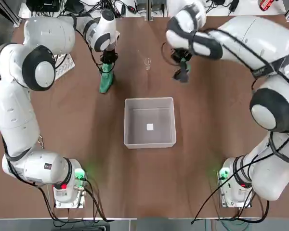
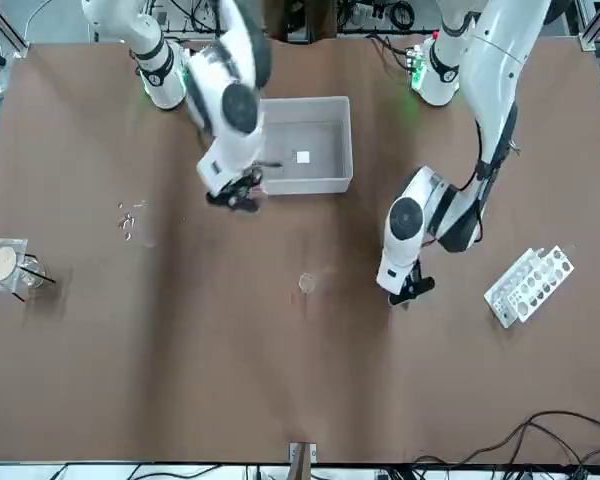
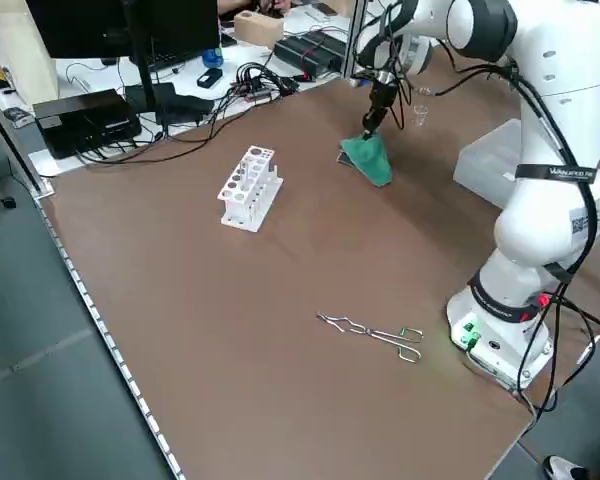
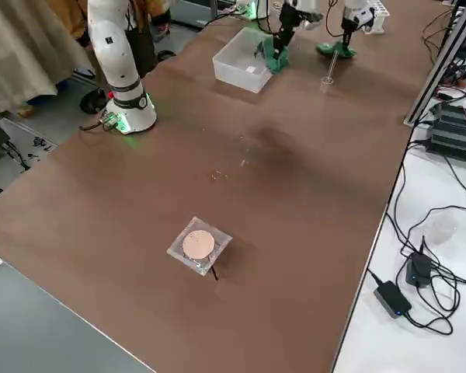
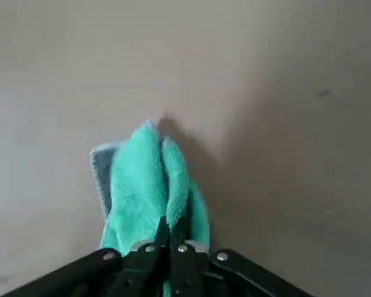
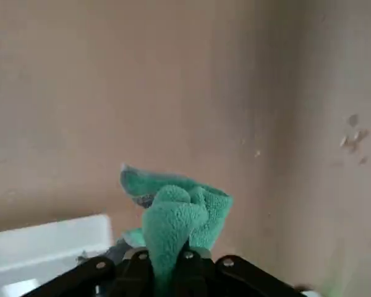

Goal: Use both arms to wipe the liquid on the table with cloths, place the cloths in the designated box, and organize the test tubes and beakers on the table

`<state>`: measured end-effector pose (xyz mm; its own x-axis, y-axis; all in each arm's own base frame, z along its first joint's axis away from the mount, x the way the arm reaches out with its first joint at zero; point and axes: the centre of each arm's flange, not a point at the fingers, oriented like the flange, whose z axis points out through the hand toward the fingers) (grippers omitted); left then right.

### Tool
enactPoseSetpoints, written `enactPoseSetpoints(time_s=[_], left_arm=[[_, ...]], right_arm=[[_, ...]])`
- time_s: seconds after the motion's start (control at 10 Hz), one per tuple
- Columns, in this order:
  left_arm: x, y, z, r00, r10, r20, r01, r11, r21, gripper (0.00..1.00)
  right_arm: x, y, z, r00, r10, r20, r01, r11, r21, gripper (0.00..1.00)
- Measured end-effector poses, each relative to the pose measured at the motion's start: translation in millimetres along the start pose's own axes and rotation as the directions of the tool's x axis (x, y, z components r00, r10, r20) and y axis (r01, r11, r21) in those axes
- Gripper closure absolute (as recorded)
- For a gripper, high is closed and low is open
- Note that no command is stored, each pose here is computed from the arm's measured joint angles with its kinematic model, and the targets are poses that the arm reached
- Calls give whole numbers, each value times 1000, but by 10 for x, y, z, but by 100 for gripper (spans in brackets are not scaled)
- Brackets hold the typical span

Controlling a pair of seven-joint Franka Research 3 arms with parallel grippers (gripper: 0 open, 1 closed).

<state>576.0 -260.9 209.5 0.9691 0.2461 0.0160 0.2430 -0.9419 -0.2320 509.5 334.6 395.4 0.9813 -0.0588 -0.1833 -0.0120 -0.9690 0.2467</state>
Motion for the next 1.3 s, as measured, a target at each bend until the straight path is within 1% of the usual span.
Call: enactPoseSetpoints(time_s=[0.2,0.3,0.5,0.6,0.8,1.0,1.1,1.2,1.3], left_arm=[[-232,-209,400,995,55,83,-61,995,74,98],[-295,-349,433,991,73,109,-85,990,113,98],[-408,-806,634,980,92,175,-125,974,188,98],[-427,-1132,780,973,81,214,-129,966,223,98],[-501,-1720,1028,961,57,269,-139,945,295,98],[-644,-2306,1285,947,27,319,-151,916,372,98],[-736,-2614,1425,938,15,346,-165,897,410,98],[-820,-2870,1532,931,0,366,-172,883,436,98],[-857,-3021,1567,928,-13,372,-165,882,442,98]], right_arm=[[525,866,304,998,-25,56,24,1000,16,90],[729,1315,543,996,-36,81,33,999,33,90],[959,2113,1072,989,-1,146,-7,998,56,90],[996,2357,1339,987,4,161,-15,998,66,90],[922,2615,1951,985,2,173,-16,997,79,90],[737,2671,2456,972,-1,236,-16,997,69,90],[709,2704,2630,964,7,266,-23,998,59,90],[705,2803,2771,958,0,288,-18,998,61,90],[707,2989,2918,952,-28,305,4,997,79,90]])
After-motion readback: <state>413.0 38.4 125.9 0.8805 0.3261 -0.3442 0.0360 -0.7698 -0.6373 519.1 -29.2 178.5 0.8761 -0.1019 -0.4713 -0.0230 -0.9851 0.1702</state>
